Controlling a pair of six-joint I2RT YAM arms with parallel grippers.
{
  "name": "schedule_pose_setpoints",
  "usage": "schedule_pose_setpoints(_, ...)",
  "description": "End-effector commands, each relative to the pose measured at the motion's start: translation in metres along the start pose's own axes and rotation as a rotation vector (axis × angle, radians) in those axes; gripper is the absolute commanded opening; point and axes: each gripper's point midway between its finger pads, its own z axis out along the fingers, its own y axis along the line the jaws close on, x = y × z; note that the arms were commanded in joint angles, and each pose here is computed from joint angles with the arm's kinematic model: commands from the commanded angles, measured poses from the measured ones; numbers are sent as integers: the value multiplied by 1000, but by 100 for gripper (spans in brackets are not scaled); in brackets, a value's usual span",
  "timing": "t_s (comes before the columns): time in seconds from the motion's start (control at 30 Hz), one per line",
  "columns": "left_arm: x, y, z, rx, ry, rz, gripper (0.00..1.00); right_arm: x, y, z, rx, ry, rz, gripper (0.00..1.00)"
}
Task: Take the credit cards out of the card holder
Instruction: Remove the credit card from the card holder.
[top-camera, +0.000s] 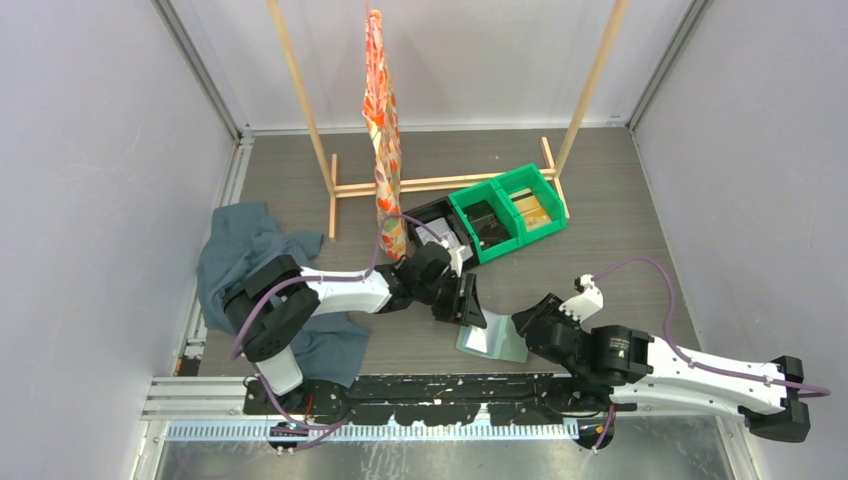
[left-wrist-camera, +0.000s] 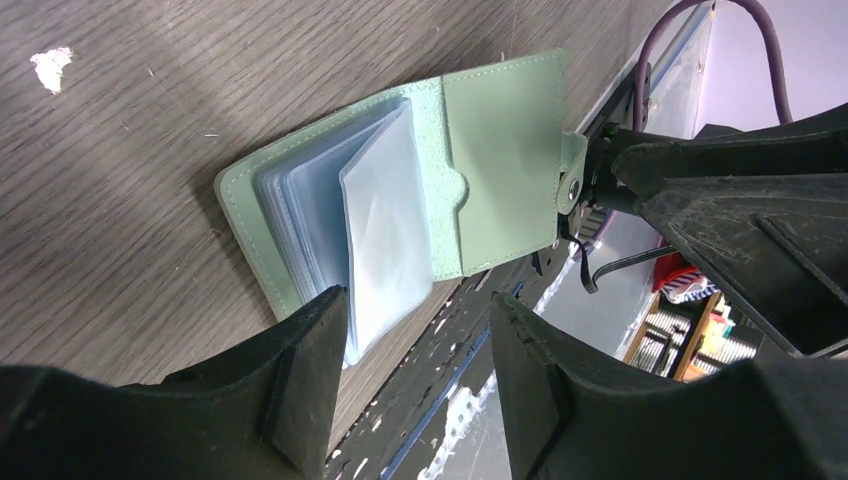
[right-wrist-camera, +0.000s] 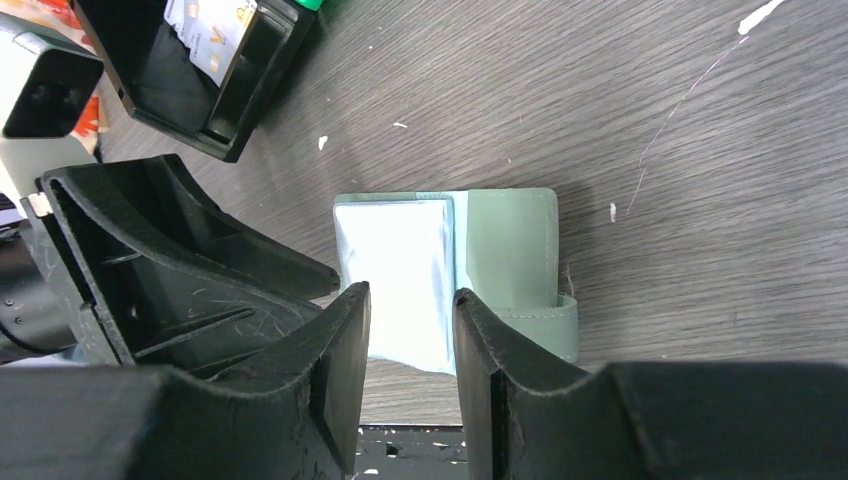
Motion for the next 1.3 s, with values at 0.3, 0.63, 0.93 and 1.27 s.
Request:
schedule_pose_setpoints(0.3,4,-26,8,93,20,22,55,-8,-2,0,2,-35,15,41)
schedule_pose_setpoints(0.63,5,-69,6,194,31,62,54,-11,0,-2,-3,-45,19,41)
schedule_pose_setpoints(0.93,18,-86,24,229,79,81,54,-26,-6,-10,8,-80,28,41)
schedule_pose_setpoints(1.27,36,-88,43,237,132,71,53,-26,-10,-9,11,-83,41,41)
